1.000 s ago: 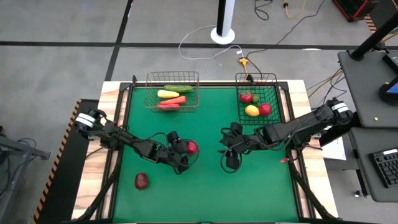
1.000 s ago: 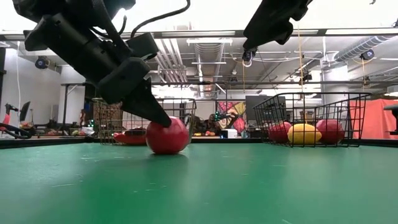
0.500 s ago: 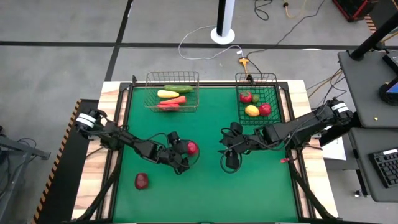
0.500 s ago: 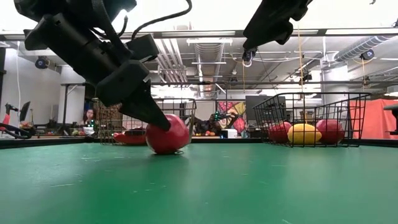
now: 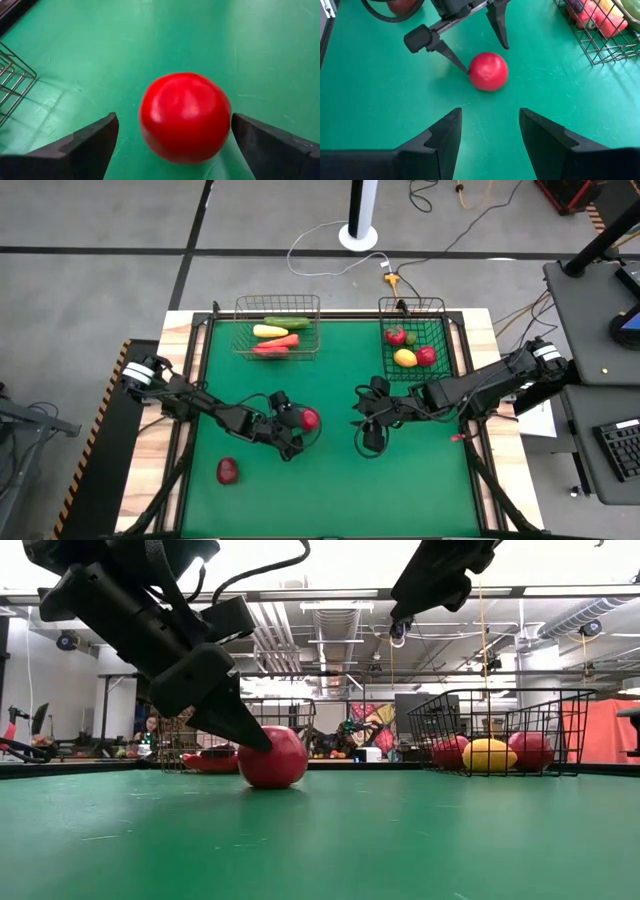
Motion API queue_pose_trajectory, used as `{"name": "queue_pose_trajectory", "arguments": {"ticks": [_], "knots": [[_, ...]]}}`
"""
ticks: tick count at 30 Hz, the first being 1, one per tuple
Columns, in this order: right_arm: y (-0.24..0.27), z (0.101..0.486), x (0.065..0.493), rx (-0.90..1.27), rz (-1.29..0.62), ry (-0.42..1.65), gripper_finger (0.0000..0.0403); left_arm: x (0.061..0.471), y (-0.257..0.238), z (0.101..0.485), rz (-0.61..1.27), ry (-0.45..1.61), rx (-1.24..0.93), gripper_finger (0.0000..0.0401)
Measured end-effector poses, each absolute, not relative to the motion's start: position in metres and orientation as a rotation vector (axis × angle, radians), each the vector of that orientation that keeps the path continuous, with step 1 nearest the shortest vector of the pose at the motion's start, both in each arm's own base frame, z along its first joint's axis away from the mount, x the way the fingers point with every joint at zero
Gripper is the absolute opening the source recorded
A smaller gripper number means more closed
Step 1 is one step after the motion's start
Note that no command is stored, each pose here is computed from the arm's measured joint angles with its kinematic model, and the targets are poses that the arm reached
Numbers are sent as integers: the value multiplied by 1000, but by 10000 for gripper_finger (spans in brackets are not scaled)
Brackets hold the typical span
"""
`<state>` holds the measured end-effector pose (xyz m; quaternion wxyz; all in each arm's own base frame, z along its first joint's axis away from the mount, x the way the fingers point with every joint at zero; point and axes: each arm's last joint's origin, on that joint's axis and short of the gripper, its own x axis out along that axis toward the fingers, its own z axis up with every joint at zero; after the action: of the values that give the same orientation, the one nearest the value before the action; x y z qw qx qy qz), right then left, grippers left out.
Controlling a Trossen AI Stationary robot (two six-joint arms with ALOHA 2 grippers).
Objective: Sort produce into baskets
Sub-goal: Put the red tomato into the black wire basket
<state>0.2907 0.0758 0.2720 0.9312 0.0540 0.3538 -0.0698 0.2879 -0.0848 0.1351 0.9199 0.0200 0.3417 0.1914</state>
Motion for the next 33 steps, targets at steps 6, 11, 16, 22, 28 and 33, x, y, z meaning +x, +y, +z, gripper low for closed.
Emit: {"name": "queue_pose_trajectory", "arguments": {"ticks": [6,11,16,22,28,33], "knots": [[76,272,291,110,-143,724,189,290,-85,135,391,688,33,363],[76,272,291,110,-143,725,189,300,-81,124,325,688,4,363],[76,270,290,114,-146,730,189,303,-81,112,332,712,32,363],[75,267,289,113,-149,738,189,305,-82,113,331,683,16,351],[75,259,287,128,-159,750,189,307,-83,115,326,656,6,327],[75,250,286,120,-155,749,189,311,-84,120,329,593,-15,313]]}}
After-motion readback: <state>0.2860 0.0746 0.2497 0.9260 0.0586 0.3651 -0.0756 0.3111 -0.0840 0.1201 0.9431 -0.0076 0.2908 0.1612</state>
